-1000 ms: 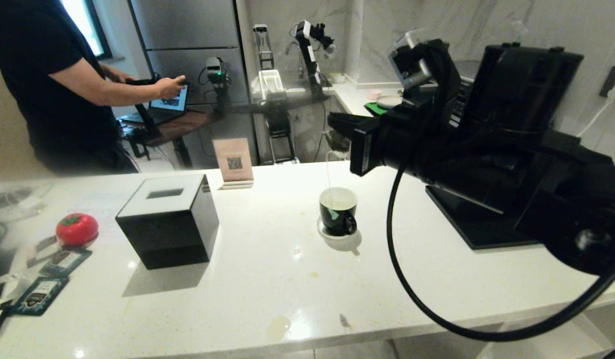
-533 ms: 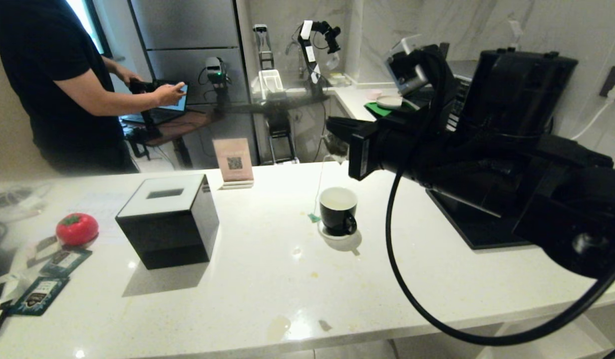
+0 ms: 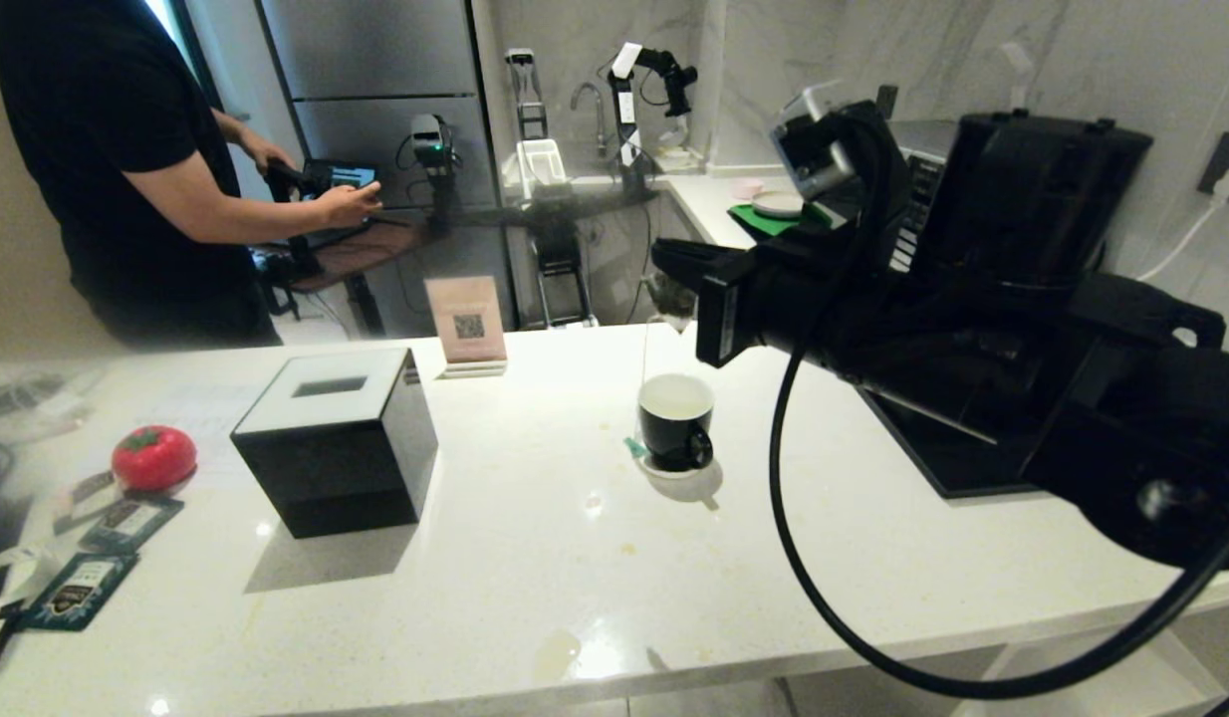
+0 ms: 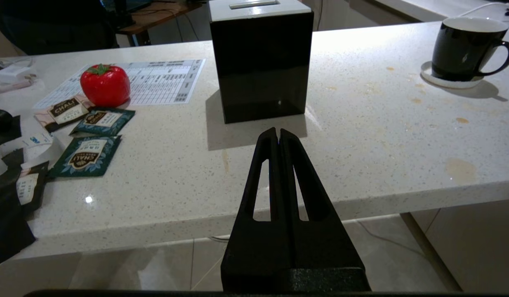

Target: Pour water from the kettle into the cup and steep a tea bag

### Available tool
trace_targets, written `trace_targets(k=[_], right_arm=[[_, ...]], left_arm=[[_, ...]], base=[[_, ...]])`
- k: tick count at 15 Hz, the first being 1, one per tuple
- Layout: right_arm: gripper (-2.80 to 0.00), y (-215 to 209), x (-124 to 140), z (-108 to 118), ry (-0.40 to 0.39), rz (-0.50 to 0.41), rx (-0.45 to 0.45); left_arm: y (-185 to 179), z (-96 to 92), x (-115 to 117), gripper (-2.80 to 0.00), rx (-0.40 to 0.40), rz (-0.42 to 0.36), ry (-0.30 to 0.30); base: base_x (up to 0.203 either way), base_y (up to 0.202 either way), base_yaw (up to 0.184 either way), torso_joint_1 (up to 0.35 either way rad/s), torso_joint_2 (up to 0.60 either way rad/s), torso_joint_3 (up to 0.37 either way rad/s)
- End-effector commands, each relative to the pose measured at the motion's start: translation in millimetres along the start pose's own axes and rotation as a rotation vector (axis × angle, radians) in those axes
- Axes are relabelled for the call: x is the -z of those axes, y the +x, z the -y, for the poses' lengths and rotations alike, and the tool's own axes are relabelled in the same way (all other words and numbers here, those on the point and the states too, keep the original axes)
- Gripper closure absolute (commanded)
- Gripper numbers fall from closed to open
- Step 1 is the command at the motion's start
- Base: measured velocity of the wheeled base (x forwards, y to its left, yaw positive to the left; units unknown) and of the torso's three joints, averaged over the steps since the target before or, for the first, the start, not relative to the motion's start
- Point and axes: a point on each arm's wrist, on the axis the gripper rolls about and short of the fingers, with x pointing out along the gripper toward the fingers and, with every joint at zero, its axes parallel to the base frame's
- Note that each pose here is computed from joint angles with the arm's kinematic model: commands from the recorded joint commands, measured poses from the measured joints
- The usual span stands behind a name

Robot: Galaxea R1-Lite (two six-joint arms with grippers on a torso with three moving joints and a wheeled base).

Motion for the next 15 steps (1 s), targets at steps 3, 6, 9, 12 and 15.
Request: trace_targets(k=[3, 6, 9, 12, 15], right_arm=[[0.0, 3, 3, 0, -0.001, -0.004, -0.002], [0.0, 4, 4, 0, -0.001, -0.006, -0.003], [0.0, 4, 4, 0, -0.001, -0.005, -0.003], [0.0, 4, 4, 0, -0.001, -0.005, -0.003], [0.0, 4, 1, 1, 0.002, 0.02, 0.001]], left_arm=[[-3, 0.2, -5, 0.0, 0.019, -0.008, 0.0], [-2, 0.6, -12, 0.0, 0.046, -0.033, -0.001], [4, 0.5, -24, 0.0, 0.063, -0.078, -0.004], [16, 0.2, -40, 0.0, 0.079, -0.151, -0.008], [34, 0.5, -62, 0.0, 0.126, -0.211, -0.014]], base=[[0.0, 0.0, 0.0, 0.0, 0.0, 0.0], [0.0, 0.0, 0.0, 0.0, 0.0, 0.0], [0.0, 0.0, 0.0, 0.0, 0.0, 0.0], [0.0, 0.0, 0.0, 0.0, 0.0, 0.0], [0.0, 0.0, 0.0, 0.0, 0.0, 0.0]])
